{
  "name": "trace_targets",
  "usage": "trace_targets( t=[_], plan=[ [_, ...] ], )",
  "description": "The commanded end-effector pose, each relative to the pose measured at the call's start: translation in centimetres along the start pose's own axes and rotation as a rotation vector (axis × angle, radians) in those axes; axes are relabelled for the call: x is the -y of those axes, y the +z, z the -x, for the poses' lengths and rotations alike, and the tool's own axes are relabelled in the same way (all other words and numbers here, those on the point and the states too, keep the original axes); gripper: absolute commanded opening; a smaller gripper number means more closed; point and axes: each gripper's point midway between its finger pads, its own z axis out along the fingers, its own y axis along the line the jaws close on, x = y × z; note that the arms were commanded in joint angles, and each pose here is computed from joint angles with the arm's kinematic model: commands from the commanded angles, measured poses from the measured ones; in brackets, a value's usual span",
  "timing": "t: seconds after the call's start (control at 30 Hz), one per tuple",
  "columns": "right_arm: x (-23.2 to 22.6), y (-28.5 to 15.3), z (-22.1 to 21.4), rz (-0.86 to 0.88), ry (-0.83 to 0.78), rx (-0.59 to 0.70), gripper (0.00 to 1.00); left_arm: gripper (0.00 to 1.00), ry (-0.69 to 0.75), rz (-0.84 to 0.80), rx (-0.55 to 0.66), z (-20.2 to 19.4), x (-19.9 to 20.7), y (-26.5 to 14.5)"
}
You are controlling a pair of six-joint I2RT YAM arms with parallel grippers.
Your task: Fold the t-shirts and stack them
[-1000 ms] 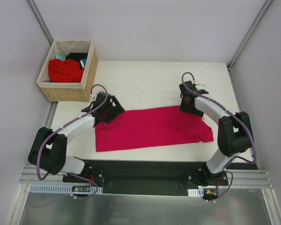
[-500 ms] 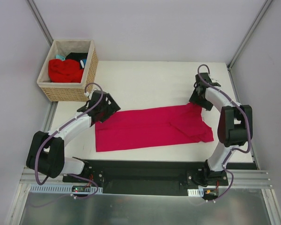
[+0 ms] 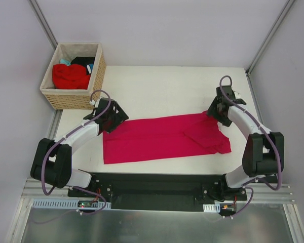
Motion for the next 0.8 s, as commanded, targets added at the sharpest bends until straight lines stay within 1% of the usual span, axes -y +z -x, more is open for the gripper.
trace_targets(
  t=[0.0, 0.1, 0.17, 0.23, 0.37, 0.43, 0.57, 0.6, 0.77],
  plan=[
    [0.3, -3.3, -0.8, 0.038, -0.002, 0.031, 0.77, 0.84, -0.014, 0.014, 0.000, 0.1, -0.5, -0.1],
    [0.1, -4.2, -2.9, 0.058, -0.049, -0.001, 0.76, 0.83, -0.018, 0.016, -0.003, -0.1, -0.6, 0.0],
    [-0.7, -4.9, -4.5, 0.101, -0.084, -0.029, 0.76, 0.84, -0.019, 0.021, 0.002, -0.1, -0.8, 0.1],
    [-1.2, -5.3, -6.4, 0.120, -0.142, -0.049, 0.76, 0.84, -0.025, 0.025, 0.004, -0.1, -0.9, 0.2],
    [-1.3, -5.1, -8.4, 0.115, -0.206, -0.061, 0.76, 0.84, -0.032, 0.027, -0.004, -0.3, -1.2, 0.4],
    [-2.1, -4.8, -9.4, 0.150, -0.239, -0.093, 0.75, 0.84, -0.035, 0.025, -0.006, -0.4, -1.2, 0.5],
    [-3.1, -4.3, -11.4, 0.162, -0.308, -0.128, 0.70, 0.84, -0.035, 0.023, -0.009, -0.6, -1.4, 0.4],
    [-3.5, -4.3, -11.7, 0.165, -0.324, -0.126, 0.70, 0.84, -0.036, 0.020, -0.005, -0.6, -1.3, 0.4],
    [-3.6, -3.2, -13.3, 0.138, -0.373, -0.159, 0.65, 0.84, -0.036, 0.015, -0.001, -0.5, -1.3, 0.1]
  ],
)
